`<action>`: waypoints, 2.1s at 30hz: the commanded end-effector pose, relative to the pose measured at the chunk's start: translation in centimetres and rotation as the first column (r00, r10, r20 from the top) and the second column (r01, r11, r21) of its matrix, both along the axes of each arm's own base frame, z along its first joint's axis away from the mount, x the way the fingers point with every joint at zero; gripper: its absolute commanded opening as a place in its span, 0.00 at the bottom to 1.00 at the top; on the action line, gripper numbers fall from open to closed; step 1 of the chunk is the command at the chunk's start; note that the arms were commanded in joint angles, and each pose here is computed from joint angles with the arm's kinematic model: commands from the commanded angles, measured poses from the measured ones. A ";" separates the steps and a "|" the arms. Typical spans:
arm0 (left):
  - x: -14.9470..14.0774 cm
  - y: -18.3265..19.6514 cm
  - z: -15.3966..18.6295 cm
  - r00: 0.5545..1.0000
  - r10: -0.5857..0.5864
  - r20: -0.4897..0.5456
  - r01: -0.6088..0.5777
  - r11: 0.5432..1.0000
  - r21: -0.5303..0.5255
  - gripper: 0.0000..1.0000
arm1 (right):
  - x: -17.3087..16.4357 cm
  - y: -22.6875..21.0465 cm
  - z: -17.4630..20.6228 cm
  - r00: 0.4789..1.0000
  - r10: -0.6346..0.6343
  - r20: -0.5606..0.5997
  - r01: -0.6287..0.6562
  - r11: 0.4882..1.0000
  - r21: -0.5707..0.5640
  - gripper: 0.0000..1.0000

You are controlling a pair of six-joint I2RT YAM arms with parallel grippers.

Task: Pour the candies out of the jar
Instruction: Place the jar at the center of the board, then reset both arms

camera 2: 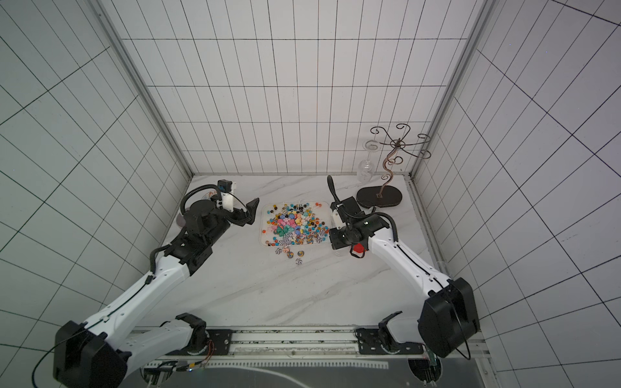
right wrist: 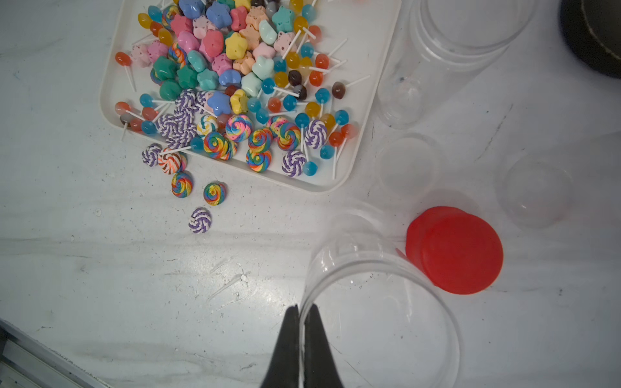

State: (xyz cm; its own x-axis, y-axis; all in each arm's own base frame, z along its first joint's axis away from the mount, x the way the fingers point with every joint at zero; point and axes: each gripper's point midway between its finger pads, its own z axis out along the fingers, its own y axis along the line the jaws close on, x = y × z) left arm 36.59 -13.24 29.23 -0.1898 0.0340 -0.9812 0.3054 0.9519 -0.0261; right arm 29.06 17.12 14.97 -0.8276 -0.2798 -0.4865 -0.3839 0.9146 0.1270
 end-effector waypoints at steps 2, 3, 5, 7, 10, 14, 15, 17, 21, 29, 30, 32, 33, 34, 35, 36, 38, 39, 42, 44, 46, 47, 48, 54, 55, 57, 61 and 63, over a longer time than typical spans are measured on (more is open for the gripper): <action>0.0 2.1 0.9 0.993 0.106 0.058 -0.106 0.994 -0.017 0.97 | -0.7 0.1 -1.8 1.000 0.000 -0.025 0.000 1.000 0.017 0.00; -0.1 2.3 1.1 0.991 0.118 0.068 -0.117 0.993 -0.021 0.97 | -0.8 0.1 -2.0 1.000 0.001 -0.031 0.000 1.000 0.016 0.00; -0.1 2.7 1.1 0.987 0.140 0.078 -0.139 0.990 -0.025 0.97 | -0.9 0.2 -2.4 0.999 0.006 -0.043 -0.005 1.000 0.012 0.00; -0.2 2.8 1.1 0.986 0.135 0.103 -0.135 0.991 -0.003 0.97 | -0.9 0.2 -2.6 0.999 0.007 -0.046 -0.006 1.000 0.011 0.02; -0.4 3.4 0.8 0.979 0.166 0.117 -0.168 0.986 0.002 0.97 | -0.9 0.2 -2.8 0.999 0.007 -0.048 -0.007 1.000 0.007 0.08; -0.6 4.0 0.1 0.970 0.191 0.147 -0.192 0.981 -0.006 0.97 | -1.0 0.4 -3.2 0.998 0.014 -0.057 -0.014 1.000 0.006 0.15; -0.7 4.1 -0.2 0.967 0.193 0.166 -0.195 0.981 -0.007 0.97 | -0.9 0.4 -3.2 0.998 0.015 -0.059 -0.014 1.000 0.007 0.17; -1.1 3.9 -0.6 0.963 0.166 0.213 -0.175 0.984 0.027 0.97 | -1.0 0.6 -3.3 0.998 0.018 -0.062 -0.018 1.000 0.007 0.22; -1.2 5.3 -1.4 0.947 0.232 0.223 -0.245 0.969 0.035 0.97 | -0.7 0.7 -2.6 0.999 0.018 -0.046 -0.017 1.000 0.015 0.27; -0.1 14.2 -1.2 0.842 0.497 0.210 -0.501 0.865 -0.037 0.97 | 1.5 0.9 4.9 0.990 -0.018 0.137 0.008 0.997 0.077 0.69; 0.1 15.3 -1.5 0.832 0.518 0.199 -0.521 0.852 -0.041 0.97 | 1.9 0.7 6.0 0.985 -0.033 0.170 0.019 0.997 0.081 0.75; 0.4 16.9 -2.9 0.833 0.529 0.164 -0.528 0.847 -0.052 0.97 | 3.0 -0.1 8.6 0.965 -0.074 0.252 0.053 0.995 0.090 1.00; 0.6 17.3 -3.6 0.835 0.530 0.146 -0.527 0.848 -0.065 0.97 | 3.6 -0.7 9.6 0.951 -0.105 0.290 0.083 0.993 0.085 1.00; 0.9 17.5 -4.7 0.844 0.522 0.124 -0.518 0.853 -0.070 0.97 | 4.1 -1.4 10.7 0.932 -0.140 0.333 0.116 0.989 0.091 1.00; 1.1 17.3 -5.9 0.850 0.516 0.106 -0.511 0.857 -0.072 0.97 | 4.6 -2.1 11.8 0.913 -0.170 0.372 0.139 0.984 0.110 1.00; 1.3 17.0 -6.8 0.861 0.500 0.092 -0.495 0.866 -0.073 0.97 | 4.8 -2.6 12.6 0.899 -0.191 0.394 0.151 0.980 0.131 1.00; 1.7 16.2 -8.9 0.884 0.464 0.055 -0.460 0.885 -0.073 0.97 | 5.4 -4.0 14.4 0.854 -0.257 0.452 0.196 0.964 0.177 1.00; 1.9 16.0 -9.7 0.889 0.454 0.049 -0.450 0.890 -0.074 0.97 | 5.6 -4.7 15.0 0.831 -0.288 0.475 0.222 0.956 0.191 1.00; 2.1 15.7 -12.8 0.899 0.437 0.024 -0.435 0.898 -0.061 0.97 | 5.8 -6.6 16.7 0.761 -0.355 0.544 0.281 0.935 0.217 1.00; 2.2 14.9 -13.9 0.917 0.396 0.045 -0.394 0.918 -0.051 0.97 | 5.9 -8.0 17.1 0.706 -0.389 0.593 0.336 0.920 0.203 1.00; 2.4 14.4 -14.5 0.927 0.373 0.049 -0.369 0.927 -0.064 0.97 | 6.0 -9.6 16.7 0.657 -0.414 0.631 0.400 0.900 0.173 1.00; 2.7 14.2 -15.1 0.931 0.363 0.037 -0.361 0.931 -0.056 0.97 | 6.2 -10.3 16.6 0.627 -0.423 0.654 0.428 0.889 0.165 1.00; 2.9 13.9 -15.3 0.934 0.355 0.044 -0.353 0.935 -0.043 0.97 | 6.3 -10.7 16.2 0.615 -0.416 0.670 0.440 0.886 0.146 1.00; 3.4 12.5 -16.2 0.941 0.330 0.070 -0.331 0.943 0.010 0.97 | 5.7 -12.4 13.7 0.414 -0.469 0.780 0.451 0.850 0.272 1.00; 3.5 12.5 -16.3 0.943 0.329 0.058 -0.330 0.944 0.013 0.97 | 5.4 -12.7 13.5 0.377 -0.467 0.800 0.438 0.851 0.290 1.00; 3.7 12.1 -16.5 0.951 0.306 0.036 -0.307 0.951 0.025 0.97 | 5.3 -13.3 12.8 0.337 -0.445 0.829 0.431 0.856 0.285 1.00; 3.8 11.5 -16.7 0.958 0.285 0.023 -0.286 0.957 0.048 0.97 | 6.9 -15.1 10.1 0.349 -0.401 0.847 0.509 0.840 0.188 1.00; 3.8 11.5 -16.6 0.959 0.284 0.025 -0.285 0.957 0.047 0.97 | 7.6 -15.8 8.8 0.339 -0.392 0.855 0.525 0.833 0.174 1.00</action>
